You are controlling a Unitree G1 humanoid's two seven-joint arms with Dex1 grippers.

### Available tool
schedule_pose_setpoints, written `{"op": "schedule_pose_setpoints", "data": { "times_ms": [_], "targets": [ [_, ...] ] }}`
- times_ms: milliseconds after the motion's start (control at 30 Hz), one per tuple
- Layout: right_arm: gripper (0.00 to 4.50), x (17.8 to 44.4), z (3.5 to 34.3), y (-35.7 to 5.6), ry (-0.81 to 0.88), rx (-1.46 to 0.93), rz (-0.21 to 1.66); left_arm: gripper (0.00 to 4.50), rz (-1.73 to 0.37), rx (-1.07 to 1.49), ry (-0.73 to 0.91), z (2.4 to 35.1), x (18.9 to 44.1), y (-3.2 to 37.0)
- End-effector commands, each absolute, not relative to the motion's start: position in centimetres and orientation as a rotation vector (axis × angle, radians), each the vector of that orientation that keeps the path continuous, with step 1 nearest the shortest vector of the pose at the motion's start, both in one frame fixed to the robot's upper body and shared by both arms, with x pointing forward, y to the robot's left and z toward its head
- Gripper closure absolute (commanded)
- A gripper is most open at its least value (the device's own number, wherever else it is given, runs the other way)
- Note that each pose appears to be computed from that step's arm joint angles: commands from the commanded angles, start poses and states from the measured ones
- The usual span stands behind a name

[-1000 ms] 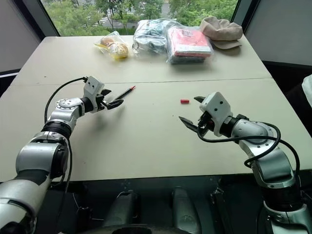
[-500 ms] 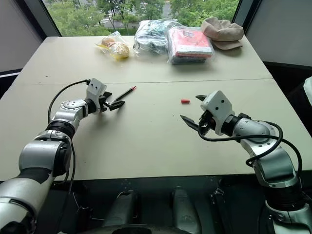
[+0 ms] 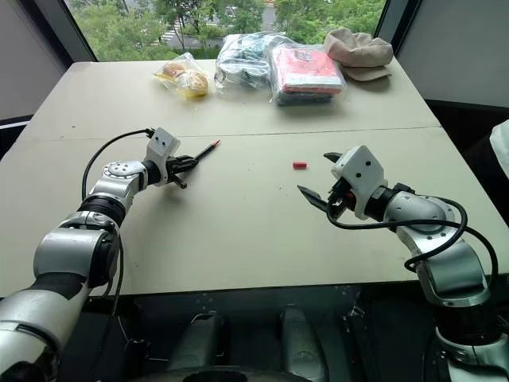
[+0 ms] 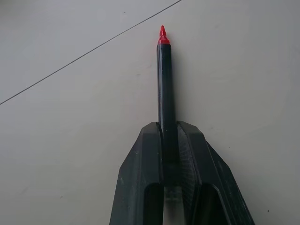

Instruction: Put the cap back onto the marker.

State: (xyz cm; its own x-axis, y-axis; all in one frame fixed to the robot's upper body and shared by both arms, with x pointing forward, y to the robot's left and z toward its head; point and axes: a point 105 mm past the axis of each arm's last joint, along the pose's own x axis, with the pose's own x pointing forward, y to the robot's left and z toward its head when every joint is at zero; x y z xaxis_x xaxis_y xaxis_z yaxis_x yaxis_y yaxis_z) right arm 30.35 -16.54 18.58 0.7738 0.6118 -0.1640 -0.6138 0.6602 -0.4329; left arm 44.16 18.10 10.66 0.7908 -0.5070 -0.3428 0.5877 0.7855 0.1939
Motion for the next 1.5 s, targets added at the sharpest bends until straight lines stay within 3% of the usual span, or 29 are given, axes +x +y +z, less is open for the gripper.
{"op": "schedule_pose_setpoints", "data": {
  "times_ms": [33, 200, 500, 633, 767, 1033, 1500],
  "targets": [
    [0.0, 30.0, 19.9, -16.4, -0.048, -0.522, 0.683, 4.45, -0.576, 0.32, 0.321, 10.1, 44.0, 19.1],
    [0.0, 30.2, 19.8, -16.2, -0.049, -0.517, 0.692, 4.45, -0.593, 0.318, 0.31, 10.0, 43.7, 19.2],
    [0.0, 31.2, 19.1, -16.2, -0.036, -0.481, 0.722, 4.45, -0.704, 0.281, 0.123, 14.2, 43.5, 18.5],
    [0.0, 32.8, 18.3, -16.9, -0.019, -0.449, 0.728, 4.45, -0.749, 0.27, 0.011, 16.7, 42.3, 18.7],
    [0.0, 34.8, 17.4, -17.6, -0.003, -0.444, 0.739, 4.45, -0.784, 0.282, -0.03, 18.1, 39.4, 18.4],
    [0.0, 38.4, 15.6, -17.3, 0.056, -0.429, 0.837, 4.45, -0.794, 0.336, 0.017, 17.5, 34.8, 18.3],
    [0.0, 42.4, 14.2, -16.7, 0.143, -0.428, 0.881, 4.45, -0.707, 0.342, 0.002, 17.9, 33.0, 18.4]
  ]
}}
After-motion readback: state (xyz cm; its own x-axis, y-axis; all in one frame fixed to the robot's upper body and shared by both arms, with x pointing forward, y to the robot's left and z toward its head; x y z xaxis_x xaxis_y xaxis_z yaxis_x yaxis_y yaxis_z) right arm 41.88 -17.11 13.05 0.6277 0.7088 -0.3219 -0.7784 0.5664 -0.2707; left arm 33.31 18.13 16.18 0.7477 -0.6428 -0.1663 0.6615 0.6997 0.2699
